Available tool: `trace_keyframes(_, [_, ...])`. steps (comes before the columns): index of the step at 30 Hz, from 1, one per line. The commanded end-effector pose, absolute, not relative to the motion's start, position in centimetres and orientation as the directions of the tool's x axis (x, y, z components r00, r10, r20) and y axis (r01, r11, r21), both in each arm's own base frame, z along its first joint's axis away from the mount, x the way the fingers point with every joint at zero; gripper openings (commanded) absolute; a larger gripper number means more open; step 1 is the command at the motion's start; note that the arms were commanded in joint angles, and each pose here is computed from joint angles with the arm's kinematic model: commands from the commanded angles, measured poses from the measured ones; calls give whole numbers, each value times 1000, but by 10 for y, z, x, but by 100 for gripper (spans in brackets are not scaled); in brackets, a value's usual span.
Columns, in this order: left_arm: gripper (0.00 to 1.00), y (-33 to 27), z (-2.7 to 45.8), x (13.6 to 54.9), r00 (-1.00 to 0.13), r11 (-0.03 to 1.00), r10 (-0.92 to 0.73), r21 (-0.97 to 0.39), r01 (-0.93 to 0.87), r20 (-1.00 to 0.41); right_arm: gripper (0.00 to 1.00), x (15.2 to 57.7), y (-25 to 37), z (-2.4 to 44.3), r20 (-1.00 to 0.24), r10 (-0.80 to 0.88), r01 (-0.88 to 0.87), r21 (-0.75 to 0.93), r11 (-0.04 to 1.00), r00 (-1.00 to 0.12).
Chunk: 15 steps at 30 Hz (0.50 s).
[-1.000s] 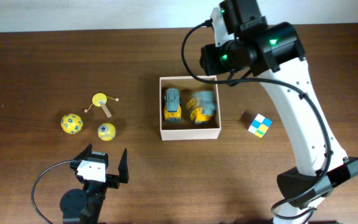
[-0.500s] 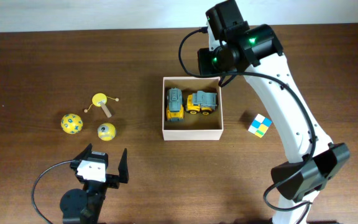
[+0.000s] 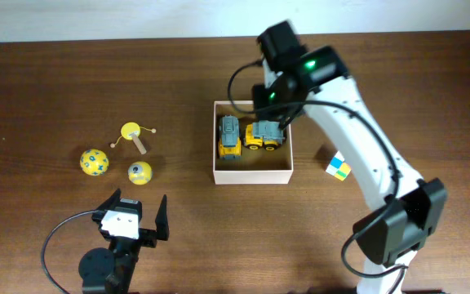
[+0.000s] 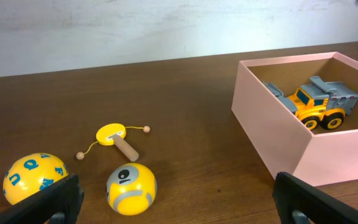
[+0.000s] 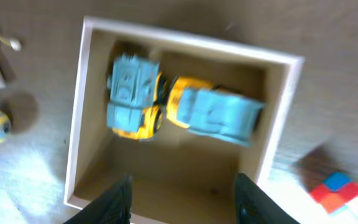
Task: Pack container
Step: 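Lower the right gripper into the box and release the second truck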
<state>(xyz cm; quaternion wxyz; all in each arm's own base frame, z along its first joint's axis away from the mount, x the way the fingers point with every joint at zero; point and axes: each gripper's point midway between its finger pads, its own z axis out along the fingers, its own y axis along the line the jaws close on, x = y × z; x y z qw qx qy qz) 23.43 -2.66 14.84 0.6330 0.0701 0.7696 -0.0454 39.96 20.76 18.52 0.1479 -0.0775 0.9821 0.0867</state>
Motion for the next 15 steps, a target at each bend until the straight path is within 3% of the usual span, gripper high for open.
trace_keyframes(1, [99, -27, 148, 234, -182, 984, 65, 33, 172, -981, 47, 383, 229, 168, -263, -134, -184, 174, 967, -955])
trace_keyframes(7, [99, -27, 148, 234, -181, 984, 65, 33, 172, -981, 48, 378, 246, 157, -257, -63, -116, 195, 974, -964])
trace_keyframes(15, [99, -27, 148, 234, -182, 984, 65, 33, 172, -981, 54, 385, 232, 139, -246, 293, 251, 186, 950, -924])
